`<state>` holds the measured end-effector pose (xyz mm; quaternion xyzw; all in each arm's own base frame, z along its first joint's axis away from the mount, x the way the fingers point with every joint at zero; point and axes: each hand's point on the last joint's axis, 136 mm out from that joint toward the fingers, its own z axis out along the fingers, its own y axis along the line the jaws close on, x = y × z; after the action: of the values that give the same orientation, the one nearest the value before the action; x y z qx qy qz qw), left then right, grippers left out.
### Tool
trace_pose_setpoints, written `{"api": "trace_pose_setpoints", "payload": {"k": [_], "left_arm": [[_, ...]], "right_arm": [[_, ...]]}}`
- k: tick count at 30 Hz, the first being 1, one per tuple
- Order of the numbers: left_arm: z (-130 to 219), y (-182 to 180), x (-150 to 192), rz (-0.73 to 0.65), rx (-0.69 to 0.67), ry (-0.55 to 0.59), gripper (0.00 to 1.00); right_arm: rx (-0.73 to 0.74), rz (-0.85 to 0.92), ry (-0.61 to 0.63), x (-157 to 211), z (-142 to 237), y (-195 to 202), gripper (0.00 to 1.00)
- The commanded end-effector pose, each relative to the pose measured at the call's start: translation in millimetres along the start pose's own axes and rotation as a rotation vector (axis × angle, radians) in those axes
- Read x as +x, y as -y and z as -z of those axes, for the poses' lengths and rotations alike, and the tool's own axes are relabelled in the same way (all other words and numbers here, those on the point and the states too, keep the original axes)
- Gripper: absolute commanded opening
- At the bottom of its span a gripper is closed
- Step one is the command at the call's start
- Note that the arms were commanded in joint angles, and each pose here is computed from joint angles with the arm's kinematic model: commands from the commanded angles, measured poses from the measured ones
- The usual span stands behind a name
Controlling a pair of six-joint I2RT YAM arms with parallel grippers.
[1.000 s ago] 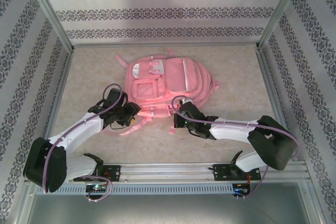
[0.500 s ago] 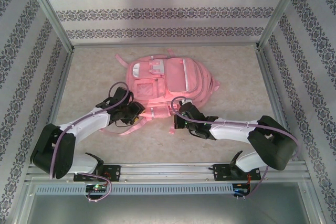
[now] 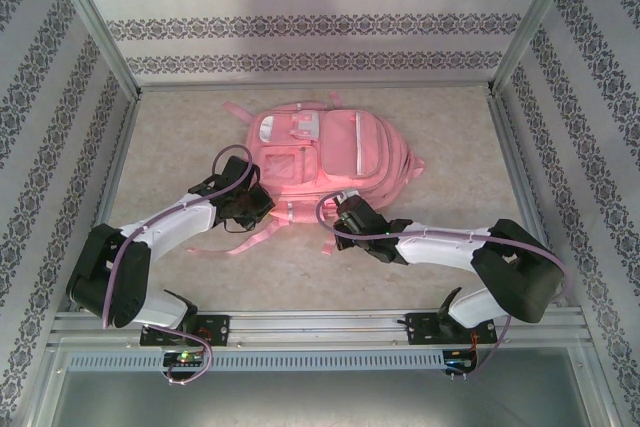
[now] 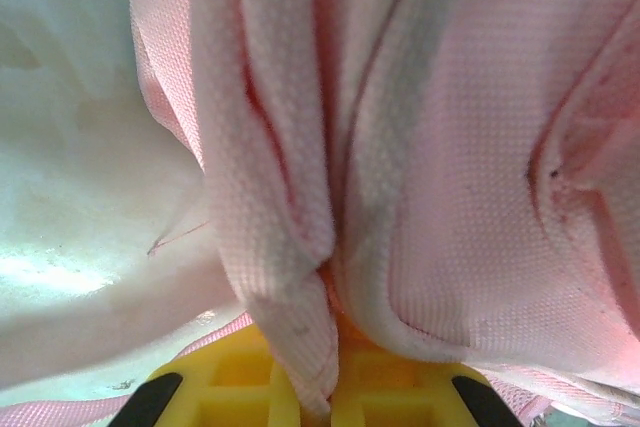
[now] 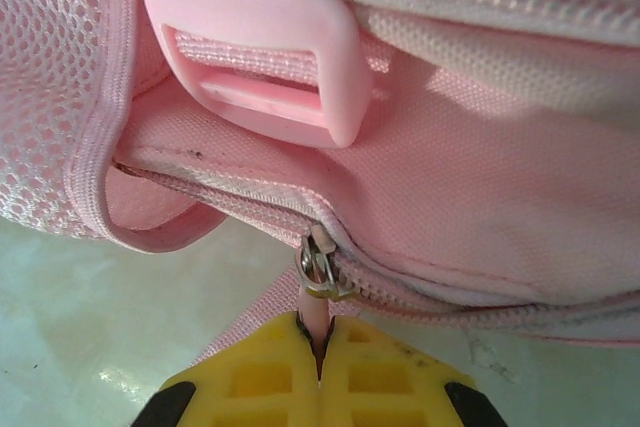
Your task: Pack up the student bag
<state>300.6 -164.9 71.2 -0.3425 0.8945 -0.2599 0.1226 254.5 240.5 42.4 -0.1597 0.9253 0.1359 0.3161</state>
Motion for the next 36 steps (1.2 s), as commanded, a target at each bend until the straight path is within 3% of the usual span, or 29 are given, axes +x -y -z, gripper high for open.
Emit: {"api": "trace_pose_setpoints", "payload": {"k": [1, 18, 30, 36], "left_arm": [[4, -20, -19, 0.008, -0.088, 0.071, 0.0], [11, -20, -33, 0.014, -0.086, 0.081, 0.0], [2, -11, -29, 0.022, -0.046, 0.031, 0.0], [2, -10, -27, 0.022, -0.04, 0.021, 0.0]], "right_arm": [[0.15, 0.017, -0.02, 1, 2, 35, 0.0], [0.079, -0.093, -0.04, 3, 5, 54, 0.0], [-0.036, -0.093, -0.033, -4, -11, 29, 0.0], [0.003, -0.126, -0.016, -12, -24, 29, 0.18]]}}
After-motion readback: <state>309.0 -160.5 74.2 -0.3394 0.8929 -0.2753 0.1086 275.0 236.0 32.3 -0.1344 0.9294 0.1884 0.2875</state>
